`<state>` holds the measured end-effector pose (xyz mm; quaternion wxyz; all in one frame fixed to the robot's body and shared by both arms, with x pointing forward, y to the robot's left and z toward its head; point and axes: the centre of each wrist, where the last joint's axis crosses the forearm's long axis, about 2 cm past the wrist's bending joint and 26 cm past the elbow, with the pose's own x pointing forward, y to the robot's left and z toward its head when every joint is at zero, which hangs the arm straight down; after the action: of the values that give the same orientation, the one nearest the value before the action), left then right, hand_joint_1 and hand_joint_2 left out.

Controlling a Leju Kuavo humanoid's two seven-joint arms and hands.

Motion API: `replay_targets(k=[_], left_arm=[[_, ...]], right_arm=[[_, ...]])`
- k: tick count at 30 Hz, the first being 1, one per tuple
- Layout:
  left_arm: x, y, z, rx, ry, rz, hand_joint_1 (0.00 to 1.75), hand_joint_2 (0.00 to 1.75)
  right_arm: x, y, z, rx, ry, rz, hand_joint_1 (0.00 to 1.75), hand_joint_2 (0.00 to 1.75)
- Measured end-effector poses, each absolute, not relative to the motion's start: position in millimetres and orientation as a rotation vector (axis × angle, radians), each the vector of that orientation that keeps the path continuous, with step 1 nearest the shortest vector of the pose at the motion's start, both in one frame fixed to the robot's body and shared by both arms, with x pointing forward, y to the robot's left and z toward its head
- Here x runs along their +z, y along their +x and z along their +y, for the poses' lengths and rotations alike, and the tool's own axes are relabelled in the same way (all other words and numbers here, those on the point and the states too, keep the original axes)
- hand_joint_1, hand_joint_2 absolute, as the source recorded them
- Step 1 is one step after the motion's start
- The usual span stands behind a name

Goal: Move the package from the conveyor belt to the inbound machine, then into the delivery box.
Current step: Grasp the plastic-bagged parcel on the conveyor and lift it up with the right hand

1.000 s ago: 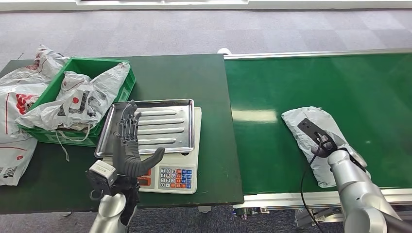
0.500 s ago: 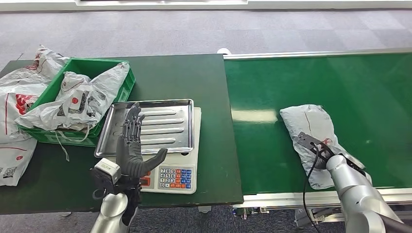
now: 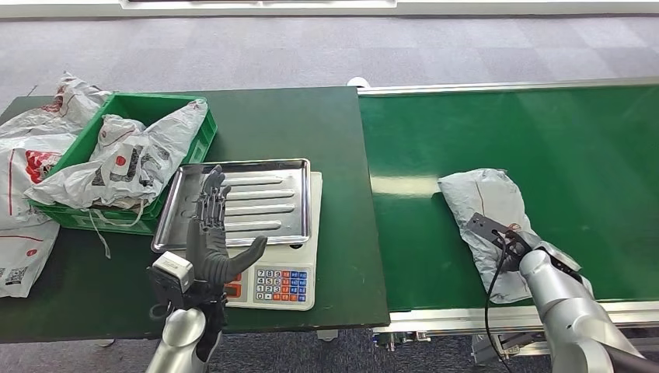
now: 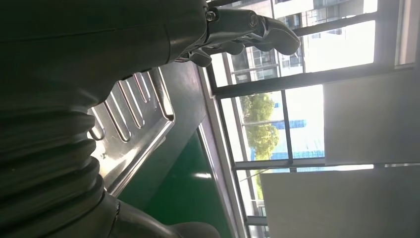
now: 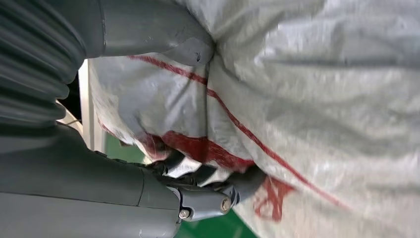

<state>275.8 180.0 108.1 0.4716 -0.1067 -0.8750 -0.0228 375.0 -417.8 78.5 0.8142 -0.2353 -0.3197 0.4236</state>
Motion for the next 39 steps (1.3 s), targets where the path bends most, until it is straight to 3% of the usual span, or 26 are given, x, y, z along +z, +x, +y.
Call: replay_targets(k=[39], left_arm=[[112, 255, 186, -0.019, -0.208, -2.149, 0.0, 1.75]], right_arm=[[83, 388, -384, 0.856, -0.606, -0.864, 1.75, 1.75]])
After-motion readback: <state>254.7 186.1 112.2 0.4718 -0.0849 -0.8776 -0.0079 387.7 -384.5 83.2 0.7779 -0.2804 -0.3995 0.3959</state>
